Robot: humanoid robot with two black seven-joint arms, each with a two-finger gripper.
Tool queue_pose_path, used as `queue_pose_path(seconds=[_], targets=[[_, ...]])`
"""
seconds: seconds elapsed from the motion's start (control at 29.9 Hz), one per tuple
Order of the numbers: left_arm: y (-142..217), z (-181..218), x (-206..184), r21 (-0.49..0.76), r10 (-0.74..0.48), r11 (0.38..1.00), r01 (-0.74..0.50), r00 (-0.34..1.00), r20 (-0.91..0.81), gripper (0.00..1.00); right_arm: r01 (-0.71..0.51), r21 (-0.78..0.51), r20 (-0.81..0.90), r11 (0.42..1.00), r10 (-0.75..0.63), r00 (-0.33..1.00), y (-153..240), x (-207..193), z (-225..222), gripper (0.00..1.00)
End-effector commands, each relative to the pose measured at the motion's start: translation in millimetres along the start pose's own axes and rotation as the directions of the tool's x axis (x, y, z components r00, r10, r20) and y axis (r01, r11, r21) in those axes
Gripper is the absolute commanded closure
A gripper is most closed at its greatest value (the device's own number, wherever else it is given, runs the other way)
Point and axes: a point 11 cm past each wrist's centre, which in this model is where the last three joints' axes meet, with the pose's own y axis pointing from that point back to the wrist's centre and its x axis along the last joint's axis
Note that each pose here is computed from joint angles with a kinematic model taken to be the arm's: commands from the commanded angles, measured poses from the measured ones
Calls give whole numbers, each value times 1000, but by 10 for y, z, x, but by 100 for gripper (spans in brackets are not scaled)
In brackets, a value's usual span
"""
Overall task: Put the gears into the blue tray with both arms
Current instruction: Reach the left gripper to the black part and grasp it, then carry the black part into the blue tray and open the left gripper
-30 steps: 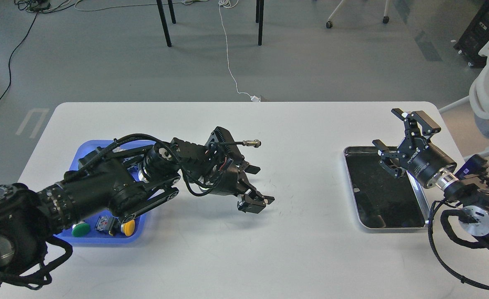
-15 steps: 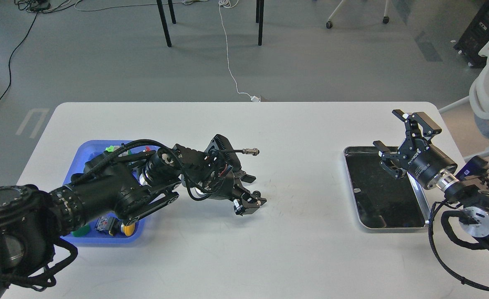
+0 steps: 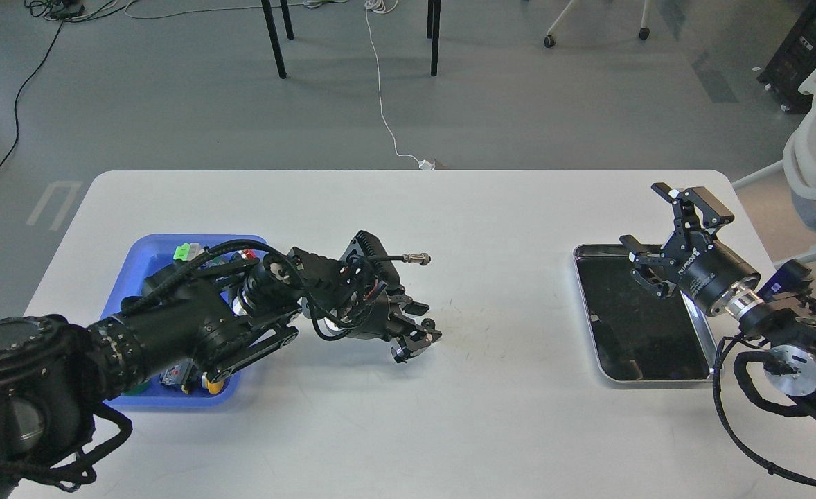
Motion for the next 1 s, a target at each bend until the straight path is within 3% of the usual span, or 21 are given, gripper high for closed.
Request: queue_pose_path(seconds=[0.0, 0.3, 0.53, 0.64, 0.77, 0.97], targets=[[4, -10, -12, 2, -2, 1000, 2, 1000, -2, 83, 0, 2, 0, 1000, 0, 1000, -1, 1, -8, 3], [77, -13, 103, -3, 29, 1000, -29, 999, 19, 88, 0, 2, 0, 1000, 0, 1000, -1, 1, -8, 3], [1093, -406, 246, 88, 150, 984, -154, 988, 42, 87, 6, 1, 2, 1000, -6, 1000, -17, -24, 5, 3], [1690, -682, -4, 185, 158, 971, -151, 987, -23, 87, 13, 0, 6, 1000, -13, 1000, -36, -54, 23, 3], [2178, -913, -550, 293, 132, 952, -84, 980, -147, 87, 21, 3, 11, 1000, -21, 1000, -67, -92, 30, 3], [2280, -926, -1241, 330, 76, 944, 24, 956, -285, 87, 29, 3, 17, 1000, -29, 999, -95, -134, 53, 3]])
